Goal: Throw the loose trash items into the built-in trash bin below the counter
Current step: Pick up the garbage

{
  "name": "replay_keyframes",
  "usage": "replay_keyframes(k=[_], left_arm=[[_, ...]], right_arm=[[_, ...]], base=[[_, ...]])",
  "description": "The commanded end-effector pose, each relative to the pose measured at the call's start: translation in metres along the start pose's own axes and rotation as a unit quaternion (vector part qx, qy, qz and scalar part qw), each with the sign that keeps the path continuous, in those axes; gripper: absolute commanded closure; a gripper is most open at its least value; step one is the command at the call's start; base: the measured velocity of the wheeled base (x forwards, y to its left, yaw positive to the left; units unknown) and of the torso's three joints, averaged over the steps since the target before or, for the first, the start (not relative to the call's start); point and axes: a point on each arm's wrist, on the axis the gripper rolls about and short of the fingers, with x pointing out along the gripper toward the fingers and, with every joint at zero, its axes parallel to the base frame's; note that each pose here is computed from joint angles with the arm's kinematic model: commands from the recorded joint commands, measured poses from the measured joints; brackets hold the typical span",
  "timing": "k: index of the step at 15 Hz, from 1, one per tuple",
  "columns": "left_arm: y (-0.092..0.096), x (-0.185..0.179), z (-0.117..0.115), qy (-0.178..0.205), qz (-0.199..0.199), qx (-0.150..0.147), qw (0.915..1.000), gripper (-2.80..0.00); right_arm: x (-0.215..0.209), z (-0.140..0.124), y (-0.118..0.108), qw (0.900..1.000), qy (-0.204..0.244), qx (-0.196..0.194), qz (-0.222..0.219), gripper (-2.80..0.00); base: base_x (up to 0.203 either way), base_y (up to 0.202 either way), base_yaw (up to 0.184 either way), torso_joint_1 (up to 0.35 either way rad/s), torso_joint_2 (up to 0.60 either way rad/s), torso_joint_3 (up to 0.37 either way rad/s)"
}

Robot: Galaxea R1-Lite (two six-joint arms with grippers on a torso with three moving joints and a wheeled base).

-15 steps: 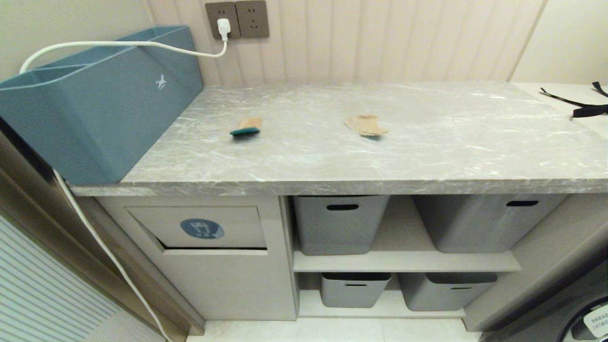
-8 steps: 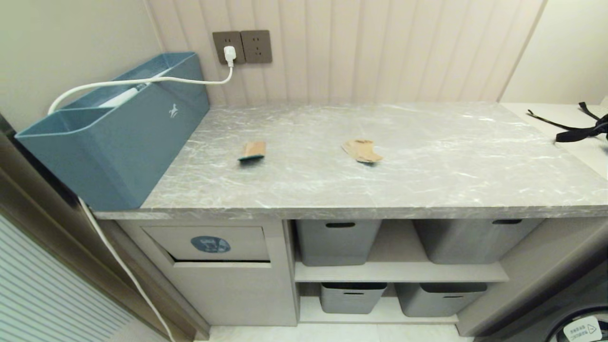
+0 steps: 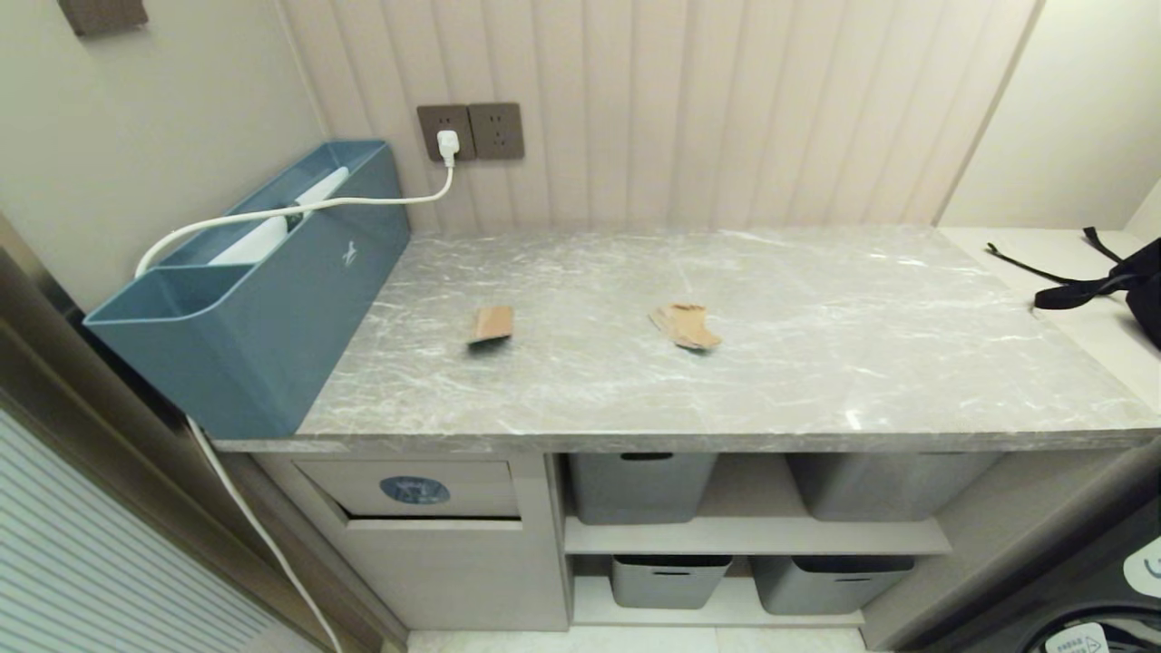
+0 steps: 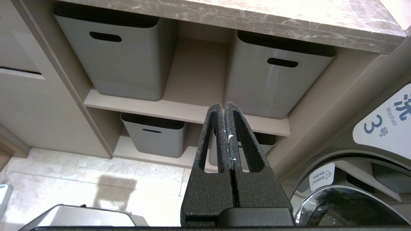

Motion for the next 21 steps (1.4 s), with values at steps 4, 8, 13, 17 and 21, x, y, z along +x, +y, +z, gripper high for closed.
replay_keyframes(k=[4,8,13,17,21], left_arm=[[0.006,0.017,0.071,0.009,-0.072,0.016,0.9973,0.0],[0.01,0.09,0.129,0.058,-0.187,0.029,0.9801,0.0],[0.002,0.208,0.141,0.098,-0.263,0.056,0.9582,0.0],[-0.023,0.289,0.103,0.129,-0.294,0.076,0.9439,-2.8],[-0.041,0.369,0.064,0.082,-0.301,0.15,0.9382,-2.8]], right_arm=[[0.0,0.0,0.0,1.0,-0.001,0.0,0.001,0.0],[0.0,0.0,0.0,1.0,-0.002,0.001,0.0,0.0],[0.0,0.0,0.0,1.0,-0.002,0.002,0.0,0.0],[0.0,0.0,0.0,1.0,-0.001,0.002,0.001,0.0],[0.0,0.0,0.0,1.0,-0.001,0.002,0.001,0.0]], base=[[0.0,0.0,0.0,0.014,-0.03,-0.014],[0.0,0.0,0.0,0.0,0.0,0.0],[0.0,0.0,0.0,0.006,0.0,0.0],[0.0,0.0,0.0,0.0,0.0,0.0],[0.0,0.0,0.0,0.0,0.0,0.0]])
